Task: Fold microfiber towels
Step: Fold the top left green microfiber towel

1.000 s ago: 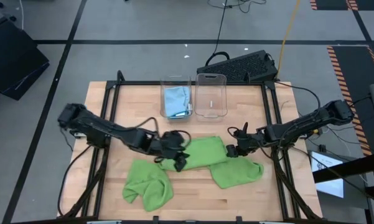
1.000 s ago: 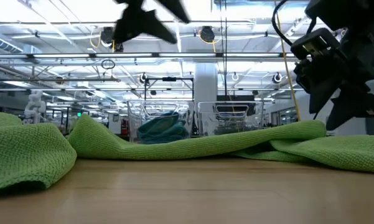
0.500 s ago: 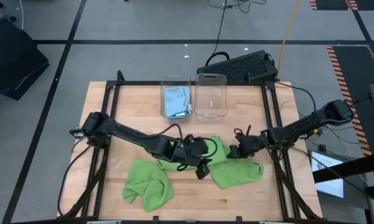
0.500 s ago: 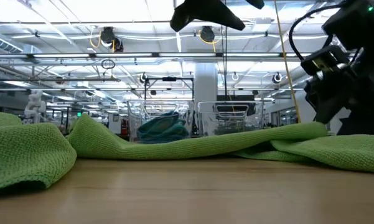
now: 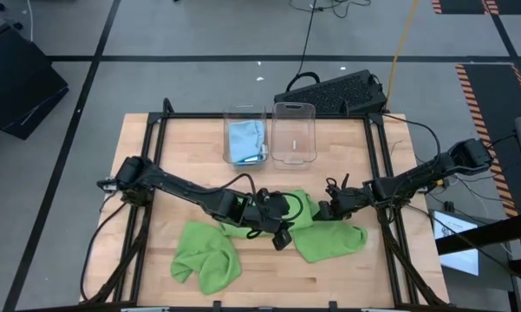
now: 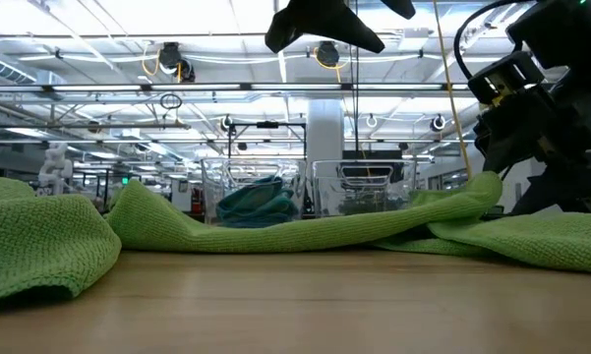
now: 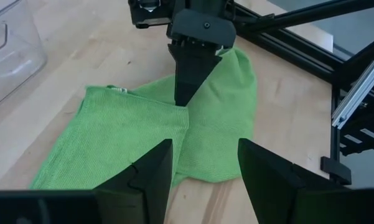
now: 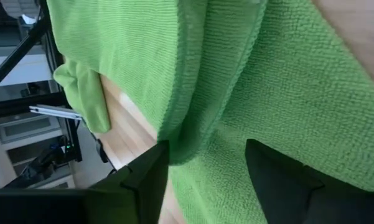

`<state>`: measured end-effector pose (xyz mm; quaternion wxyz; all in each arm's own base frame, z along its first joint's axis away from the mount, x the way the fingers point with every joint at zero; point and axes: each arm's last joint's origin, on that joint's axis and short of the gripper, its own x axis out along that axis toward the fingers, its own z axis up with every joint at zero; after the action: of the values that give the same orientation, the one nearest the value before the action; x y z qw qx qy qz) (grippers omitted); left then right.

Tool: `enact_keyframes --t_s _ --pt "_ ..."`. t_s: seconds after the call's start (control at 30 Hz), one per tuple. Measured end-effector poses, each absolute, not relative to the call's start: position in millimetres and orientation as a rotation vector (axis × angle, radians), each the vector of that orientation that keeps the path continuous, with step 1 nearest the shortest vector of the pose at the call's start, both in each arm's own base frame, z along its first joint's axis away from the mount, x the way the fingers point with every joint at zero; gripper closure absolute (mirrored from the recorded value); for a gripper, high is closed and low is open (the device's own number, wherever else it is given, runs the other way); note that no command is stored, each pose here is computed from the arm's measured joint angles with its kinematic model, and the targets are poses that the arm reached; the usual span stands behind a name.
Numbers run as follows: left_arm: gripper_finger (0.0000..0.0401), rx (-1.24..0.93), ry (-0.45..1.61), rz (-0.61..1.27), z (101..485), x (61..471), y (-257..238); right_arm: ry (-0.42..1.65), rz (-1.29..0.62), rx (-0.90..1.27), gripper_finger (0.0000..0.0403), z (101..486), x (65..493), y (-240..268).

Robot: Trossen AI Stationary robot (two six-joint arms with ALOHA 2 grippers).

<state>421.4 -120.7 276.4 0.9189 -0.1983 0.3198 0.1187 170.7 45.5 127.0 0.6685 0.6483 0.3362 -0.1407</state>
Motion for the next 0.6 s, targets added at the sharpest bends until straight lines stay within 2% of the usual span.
enact_keyframes --t_s 0.13,0.27,0.6 --pt "0.0217 -0.409 0.657 0.245 276.4 421.4 -120.7 0.778 -0.305 1.465 0.0154 126.8 170.3 46.0" --pt "0.0217 -0.409 0.656 0.247 276.5 421.4 -120.6 0.775 -0.3 1.469 0.0131 127.3 170.7 46.1" --pt "0.0217 -0.399 0.644 0.272 276.7 421.5 -119.8 0.757 -0.279 1.472 0.0134 129.4 172.4 46.5"
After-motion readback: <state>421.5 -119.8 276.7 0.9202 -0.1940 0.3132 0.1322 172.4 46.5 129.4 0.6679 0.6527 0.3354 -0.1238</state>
